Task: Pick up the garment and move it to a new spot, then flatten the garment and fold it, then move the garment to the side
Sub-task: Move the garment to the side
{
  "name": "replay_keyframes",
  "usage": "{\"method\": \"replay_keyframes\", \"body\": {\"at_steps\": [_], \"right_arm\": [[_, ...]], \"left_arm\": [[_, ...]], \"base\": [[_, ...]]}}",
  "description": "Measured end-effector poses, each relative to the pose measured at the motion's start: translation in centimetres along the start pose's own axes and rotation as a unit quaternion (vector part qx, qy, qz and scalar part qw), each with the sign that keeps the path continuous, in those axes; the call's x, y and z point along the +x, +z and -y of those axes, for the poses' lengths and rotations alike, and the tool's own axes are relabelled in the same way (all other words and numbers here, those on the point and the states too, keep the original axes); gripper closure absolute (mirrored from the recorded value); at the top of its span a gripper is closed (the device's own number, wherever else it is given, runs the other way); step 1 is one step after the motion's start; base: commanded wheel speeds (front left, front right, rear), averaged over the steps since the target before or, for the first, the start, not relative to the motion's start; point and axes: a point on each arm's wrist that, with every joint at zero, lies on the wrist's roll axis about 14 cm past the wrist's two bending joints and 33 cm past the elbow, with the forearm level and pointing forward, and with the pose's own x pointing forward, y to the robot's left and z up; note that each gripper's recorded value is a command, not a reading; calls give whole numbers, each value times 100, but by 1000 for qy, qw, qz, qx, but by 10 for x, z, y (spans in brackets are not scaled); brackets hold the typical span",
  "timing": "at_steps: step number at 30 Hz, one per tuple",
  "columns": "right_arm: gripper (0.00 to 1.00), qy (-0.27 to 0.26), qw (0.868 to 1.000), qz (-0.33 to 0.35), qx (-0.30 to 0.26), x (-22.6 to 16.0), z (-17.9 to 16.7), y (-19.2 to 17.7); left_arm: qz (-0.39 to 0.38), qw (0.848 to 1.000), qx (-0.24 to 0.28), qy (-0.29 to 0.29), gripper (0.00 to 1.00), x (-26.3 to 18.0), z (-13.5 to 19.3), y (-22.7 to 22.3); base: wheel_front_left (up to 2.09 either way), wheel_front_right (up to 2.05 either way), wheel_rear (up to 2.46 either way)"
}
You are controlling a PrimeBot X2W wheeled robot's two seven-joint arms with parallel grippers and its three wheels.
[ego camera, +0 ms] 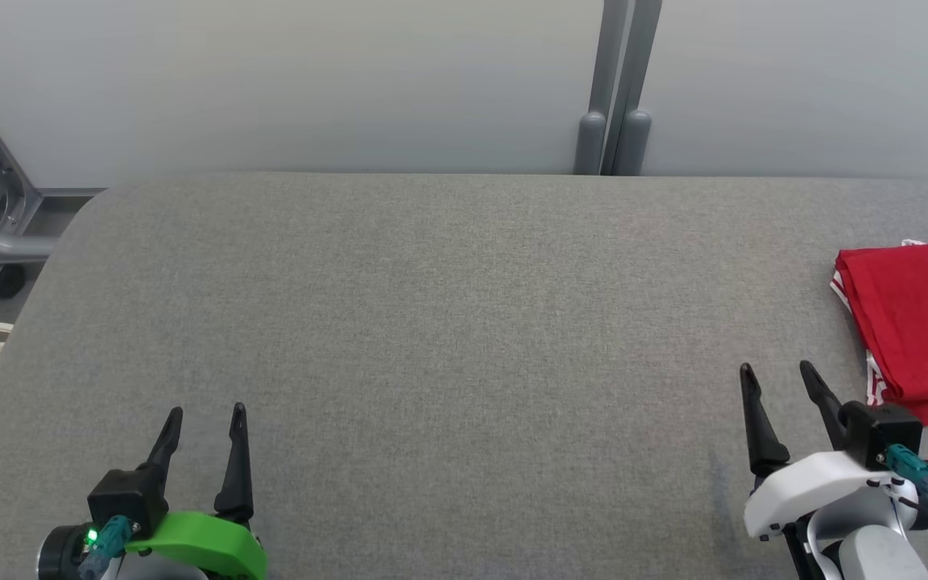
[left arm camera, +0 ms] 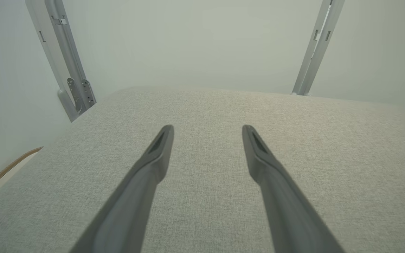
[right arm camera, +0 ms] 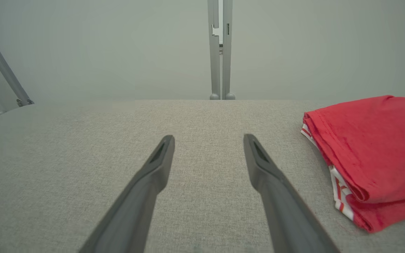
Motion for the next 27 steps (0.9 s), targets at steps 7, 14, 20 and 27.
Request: {"method": "replay_keyframes", "body": {"at_steps": [7,14,20,27], "right_arm": [[0,-14,1000,-11,14,-9,8,-10],[0,-19,999,-20,16,-10,11,-16],[0,-11,1000,-20,20,-7,6,-17],[0,-4,1000,-22,21,-5,1,-18]], "left_arm": [[2,1000,-6,-9,0,-1,7,-1],[-4,1000,-8,-12,0,0,10,-6],[-3,1000,-9,-7,0,0,8,-5],[-3,1000,-7,-9,0,-1,9,-6]], "base": [[0,0,0],[0,0,0],[0,0,0],[0,0,0]]}}
